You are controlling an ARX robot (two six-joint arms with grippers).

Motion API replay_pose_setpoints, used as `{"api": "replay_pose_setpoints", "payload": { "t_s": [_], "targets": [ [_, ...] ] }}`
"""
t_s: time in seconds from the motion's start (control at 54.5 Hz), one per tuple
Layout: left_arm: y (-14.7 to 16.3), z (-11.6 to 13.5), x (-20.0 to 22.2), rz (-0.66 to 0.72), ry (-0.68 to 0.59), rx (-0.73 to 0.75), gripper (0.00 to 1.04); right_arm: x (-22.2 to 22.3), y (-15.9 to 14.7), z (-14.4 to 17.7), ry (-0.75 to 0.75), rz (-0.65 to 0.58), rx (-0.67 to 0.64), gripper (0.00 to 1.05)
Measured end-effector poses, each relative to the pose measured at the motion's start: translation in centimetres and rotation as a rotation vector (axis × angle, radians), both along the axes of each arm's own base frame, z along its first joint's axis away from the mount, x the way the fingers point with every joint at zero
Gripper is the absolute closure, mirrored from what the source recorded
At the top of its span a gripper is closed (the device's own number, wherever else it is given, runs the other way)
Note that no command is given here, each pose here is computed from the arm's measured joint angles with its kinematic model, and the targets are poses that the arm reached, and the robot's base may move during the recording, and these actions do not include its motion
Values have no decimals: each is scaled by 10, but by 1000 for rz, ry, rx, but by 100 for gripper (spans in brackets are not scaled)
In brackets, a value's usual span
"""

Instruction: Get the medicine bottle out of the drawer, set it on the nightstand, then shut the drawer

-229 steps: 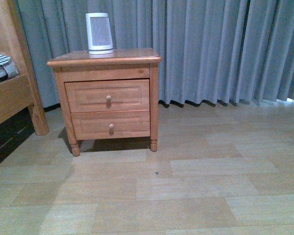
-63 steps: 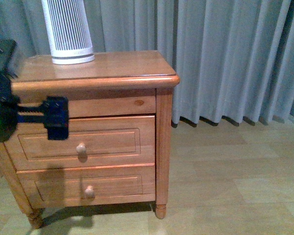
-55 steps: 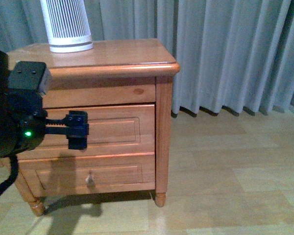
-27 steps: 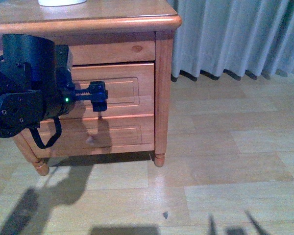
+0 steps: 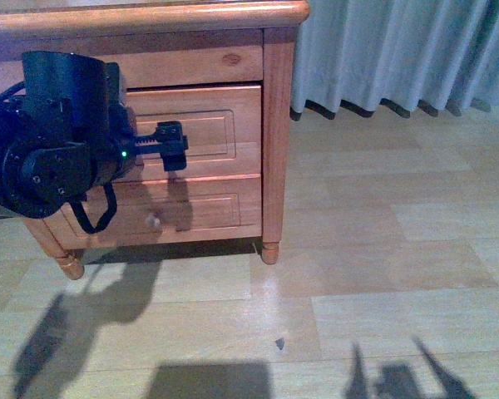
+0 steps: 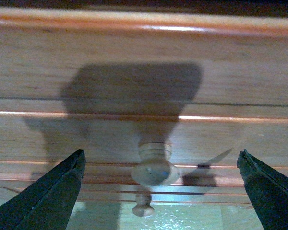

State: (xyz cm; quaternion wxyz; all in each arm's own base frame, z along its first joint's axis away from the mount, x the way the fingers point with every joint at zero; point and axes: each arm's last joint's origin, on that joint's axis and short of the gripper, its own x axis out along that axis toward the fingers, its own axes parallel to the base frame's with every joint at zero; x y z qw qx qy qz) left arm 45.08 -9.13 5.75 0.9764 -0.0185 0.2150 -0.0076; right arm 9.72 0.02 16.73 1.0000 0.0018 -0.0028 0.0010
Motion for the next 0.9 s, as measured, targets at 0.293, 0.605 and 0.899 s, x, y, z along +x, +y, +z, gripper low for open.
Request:
{"api": "replay_pose_setpoints", "payload": {
  "t_s": [0.293, 0.605, 0.899],
  "targets": [
    [-10, -7, 1, 13, -5, 9, 7, 0, 0, 0, 0, 0, 0, 7],
    [-5, -6, 3, 25, -19, 24, 7, 0, 0, 0, 0, 0, 0, 7],
    [-5, -4, 4, 21, -34, 43, 50, 0, 0, 0, 0, 0, 0, 7]
  ]
}}
